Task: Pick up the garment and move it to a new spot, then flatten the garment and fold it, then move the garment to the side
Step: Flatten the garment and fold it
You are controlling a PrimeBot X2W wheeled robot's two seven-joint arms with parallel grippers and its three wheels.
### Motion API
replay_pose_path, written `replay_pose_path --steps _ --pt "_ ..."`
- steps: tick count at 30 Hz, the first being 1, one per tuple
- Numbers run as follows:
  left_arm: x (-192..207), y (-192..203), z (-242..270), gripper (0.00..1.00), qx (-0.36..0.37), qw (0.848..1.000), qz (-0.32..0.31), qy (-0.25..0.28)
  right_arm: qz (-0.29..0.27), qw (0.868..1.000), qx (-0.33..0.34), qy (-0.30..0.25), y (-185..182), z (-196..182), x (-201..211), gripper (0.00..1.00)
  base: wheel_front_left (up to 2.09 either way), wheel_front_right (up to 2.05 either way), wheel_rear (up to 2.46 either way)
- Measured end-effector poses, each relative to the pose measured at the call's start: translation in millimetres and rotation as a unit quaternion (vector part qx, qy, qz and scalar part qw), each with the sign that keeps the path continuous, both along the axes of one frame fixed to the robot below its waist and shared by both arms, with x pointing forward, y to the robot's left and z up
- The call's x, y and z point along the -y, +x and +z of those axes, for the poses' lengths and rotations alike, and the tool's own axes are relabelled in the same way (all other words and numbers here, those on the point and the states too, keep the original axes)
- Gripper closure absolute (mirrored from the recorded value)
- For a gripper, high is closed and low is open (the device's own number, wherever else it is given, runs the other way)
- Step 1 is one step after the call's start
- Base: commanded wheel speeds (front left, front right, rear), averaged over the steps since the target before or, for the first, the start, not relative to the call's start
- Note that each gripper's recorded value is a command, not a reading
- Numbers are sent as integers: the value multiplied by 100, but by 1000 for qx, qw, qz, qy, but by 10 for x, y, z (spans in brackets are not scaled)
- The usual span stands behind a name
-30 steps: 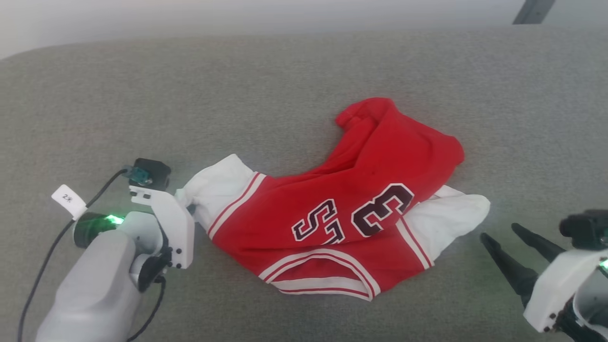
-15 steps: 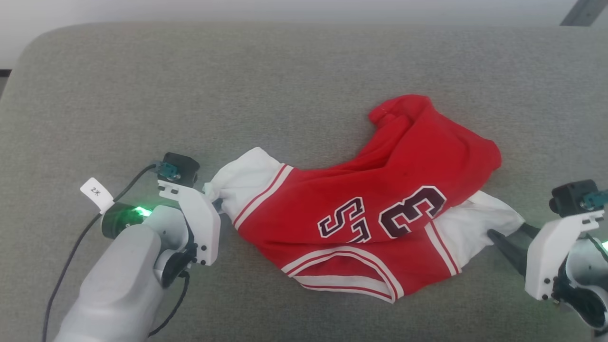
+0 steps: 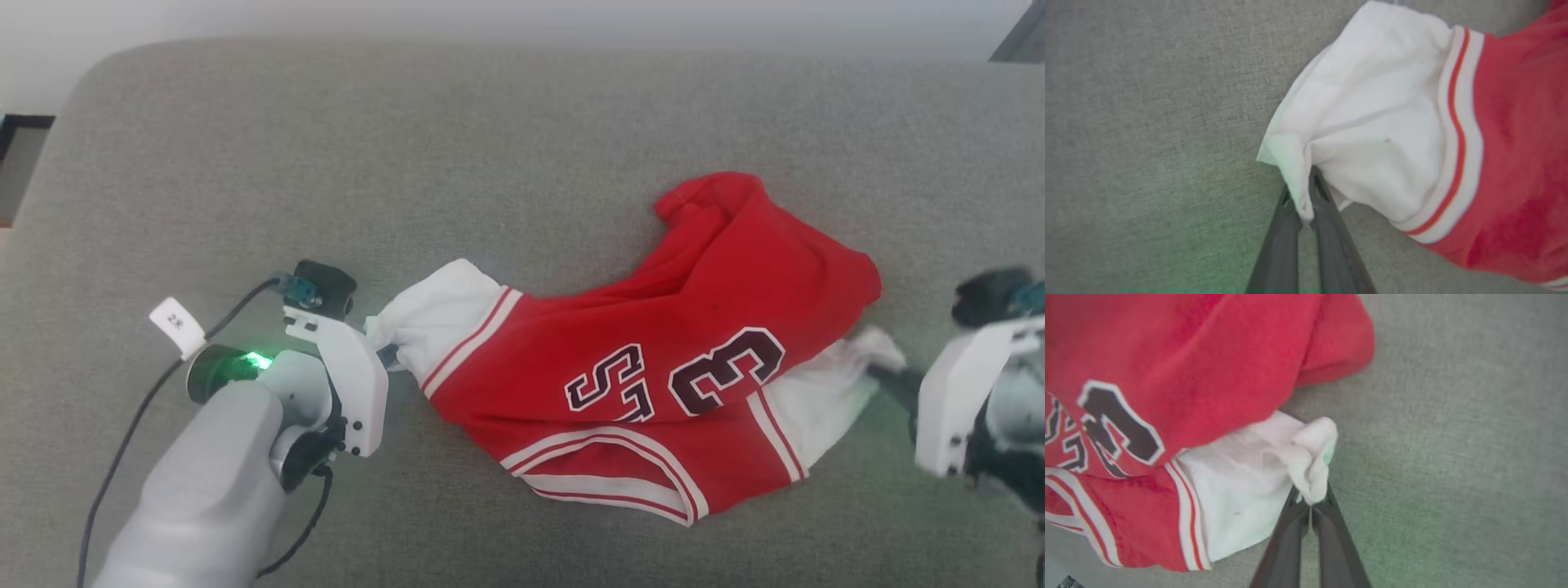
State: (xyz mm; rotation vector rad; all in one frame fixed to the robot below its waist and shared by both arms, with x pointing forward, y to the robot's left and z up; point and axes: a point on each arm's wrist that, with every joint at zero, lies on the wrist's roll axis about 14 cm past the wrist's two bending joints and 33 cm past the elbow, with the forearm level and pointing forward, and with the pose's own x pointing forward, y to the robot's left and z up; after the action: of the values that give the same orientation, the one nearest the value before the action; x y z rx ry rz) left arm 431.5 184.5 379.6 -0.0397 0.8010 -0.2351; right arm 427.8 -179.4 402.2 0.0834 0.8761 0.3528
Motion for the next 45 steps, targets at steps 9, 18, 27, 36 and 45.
replay_pose_path --steps 9,18,27,36,45 --pt "-97 410 1124 100 117 993 -18 10 -13 987 156 46 487 1107 -9 100 0 0 0" --pt "-230 495 2466 100 218 975 -21 19 -49 950 282 123 686 2269 -91 100 0 0 0" --pt "-269 482 3232 100 277 961 -10 12 -78 916 359 158 708 3062 -43 100 0 0 0" --pt "-345 687 3702 100 343 939 11 21 -96 885 431 149 850 3485 54 100 0 0 0" --pt "-68 1347 3896 100 416 909 17 14 -113 832 534 102 1388 3744 191 100 0 0 0"
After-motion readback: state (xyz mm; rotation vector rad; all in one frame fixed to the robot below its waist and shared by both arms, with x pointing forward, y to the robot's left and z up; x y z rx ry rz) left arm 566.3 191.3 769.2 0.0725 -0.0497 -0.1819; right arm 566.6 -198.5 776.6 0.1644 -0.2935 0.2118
